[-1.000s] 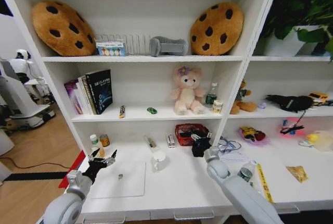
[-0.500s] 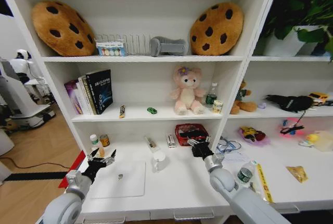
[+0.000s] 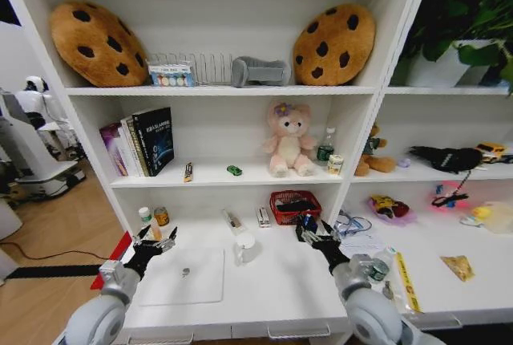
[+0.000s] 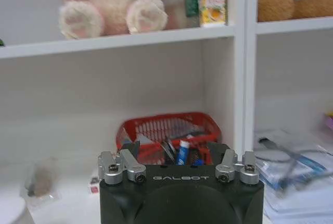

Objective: Organize the objects on the table.

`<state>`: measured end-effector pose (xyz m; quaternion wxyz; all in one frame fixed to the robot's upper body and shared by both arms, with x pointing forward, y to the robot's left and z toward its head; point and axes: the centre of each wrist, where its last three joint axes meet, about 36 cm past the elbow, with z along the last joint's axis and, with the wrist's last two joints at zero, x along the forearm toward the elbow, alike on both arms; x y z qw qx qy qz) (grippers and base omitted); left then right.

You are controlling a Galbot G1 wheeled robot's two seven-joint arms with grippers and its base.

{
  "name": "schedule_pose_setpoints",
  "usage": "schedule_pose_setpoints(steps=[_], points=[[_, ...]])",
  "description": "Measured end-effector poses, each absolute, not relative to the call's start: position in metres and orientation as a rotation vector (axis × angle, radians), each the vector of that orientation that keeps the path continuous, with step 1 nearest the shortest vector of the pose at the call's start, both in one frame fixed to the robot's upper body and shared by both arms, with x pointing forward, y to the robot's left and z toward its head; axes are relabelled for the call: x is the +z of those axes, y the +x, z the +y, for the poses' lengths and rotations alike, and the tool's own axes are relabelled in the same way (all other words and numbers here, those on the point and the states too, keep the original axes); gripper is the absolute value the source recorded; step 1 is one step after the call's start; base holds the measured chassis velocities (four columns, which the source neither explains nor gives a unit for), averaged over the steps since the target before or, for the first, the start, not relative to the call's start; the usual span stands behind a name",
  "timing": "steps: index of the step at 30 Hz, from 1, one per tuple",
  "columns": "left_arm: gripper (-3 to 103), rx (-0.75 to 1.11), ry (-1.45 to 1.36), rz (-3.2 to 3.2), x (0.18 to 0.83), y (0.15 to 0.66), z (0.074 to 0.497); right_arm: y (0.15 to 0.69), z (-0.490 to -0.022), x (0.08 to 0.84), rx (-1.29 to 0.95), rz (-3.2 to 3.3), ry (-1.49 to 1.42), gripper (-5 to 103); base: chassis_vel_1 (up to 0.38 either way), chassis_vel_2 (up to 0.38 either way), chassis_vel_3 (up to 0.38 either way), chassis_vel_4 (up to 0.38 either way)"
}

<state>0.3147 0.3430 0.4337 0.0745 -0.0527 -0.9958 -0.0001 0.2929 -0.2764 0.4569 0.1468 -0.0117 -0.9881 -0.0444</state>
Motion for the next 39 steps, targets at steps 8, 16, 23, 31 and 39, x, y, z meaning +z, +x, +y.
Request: schedule_pose_setpoints(steps=[8, 16, 23, 31, 39], points=[[100, 0.009, -0.174, -3.011, 0.43, 0.315, 0.34, 0.283, -0.33, 0.463, -0.02, -2.687, -0.054, 72, 0.0, 0.0, 0.0, 0.0], [100, 0.018, -0.172, -3.033, 0.426, 0.316, 0.339, 0.302, -0.383, 0.471, 0.063, -2.639, 0.179, 65, 0.0, 0.0, 0.0, 0.0], [100, 0.016, -0.152, -3.042, 0.427, 0.315, 0.342, 0.313, -0.417, 0.462, 0.067, -2.568, 0.264, 62, 0.0, 0.0, 0.0, 0.0], [100, 0.011, -0.149, -3.039, 0.424, 0.312, 0.343, 0.322, -0.421, 0.43, 0.001, -2.534, 0.126, 61, 0.0, 0.0, 0.0, 0.0], [100, 0.003, -0.157, -3.03, 0.424, 0.314, 0.343, 0.351, -0.431, 0.413, -0.009, -2.543, 0.085, 63, 0.0, 0.0, 0.0, 0.0]])
